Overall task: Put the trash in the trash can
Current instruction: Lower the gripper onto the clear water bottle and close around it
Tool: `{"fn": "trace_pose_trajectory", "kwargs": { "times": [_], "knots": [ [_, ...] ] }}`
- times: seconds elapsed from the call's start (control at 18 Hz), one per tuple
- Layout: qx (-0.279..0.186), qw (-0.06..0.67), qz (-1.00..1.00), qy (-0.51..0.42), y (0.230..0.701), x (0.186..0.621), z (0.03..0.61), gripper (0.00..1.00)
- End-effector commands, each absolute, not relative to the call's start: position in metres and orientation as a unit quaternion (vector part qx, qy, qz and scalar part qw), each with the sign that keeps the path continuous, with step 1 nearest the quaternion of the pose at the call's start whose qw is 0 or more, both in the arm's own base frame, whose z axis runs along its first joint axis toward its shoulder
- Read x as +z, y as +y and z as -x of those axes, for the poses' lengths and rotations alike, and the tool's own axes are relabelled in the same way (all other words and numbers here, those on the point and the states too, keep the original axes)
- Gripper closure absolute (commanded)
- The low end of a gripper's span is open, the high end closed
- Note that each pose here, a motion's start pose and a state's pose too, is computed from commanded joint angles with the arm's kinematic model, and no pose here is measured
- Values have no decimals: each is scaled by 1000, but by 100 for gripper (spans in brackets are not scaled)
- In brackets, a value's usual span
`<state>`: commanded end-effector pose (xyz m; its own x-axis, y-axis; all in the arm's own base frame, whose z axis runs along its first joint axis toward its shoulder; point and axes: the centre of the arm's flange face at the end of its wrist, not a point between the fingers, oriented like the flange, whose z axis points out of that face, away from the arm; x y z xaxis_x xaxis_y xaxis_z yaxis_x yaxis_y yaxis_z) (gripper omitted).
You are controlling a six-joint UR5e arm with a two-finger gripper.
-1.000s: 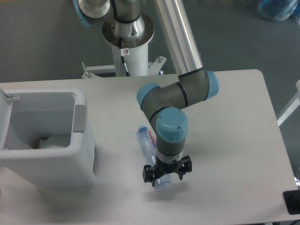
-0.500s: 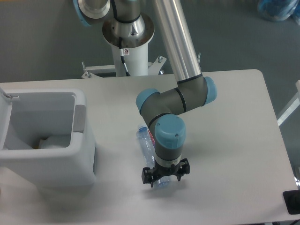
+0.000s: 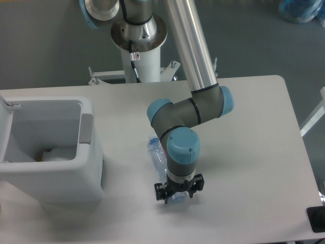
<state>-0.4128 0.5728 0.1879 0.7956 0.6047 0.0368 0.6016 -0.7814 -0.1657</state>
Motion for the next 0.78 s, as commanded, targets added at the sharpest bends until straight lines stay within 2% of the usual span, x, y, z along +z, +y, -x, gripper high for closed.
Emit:
{"fn": "trace_pose_trajectory", "kwargs": {
  "times": [0.28, 0.78],
  "knots": [
    [7, 85, 944, -318, 573, 187, 411, 28],
    [8, 85, 946, -314, 572, 190, 411, 30]
  ]
}}
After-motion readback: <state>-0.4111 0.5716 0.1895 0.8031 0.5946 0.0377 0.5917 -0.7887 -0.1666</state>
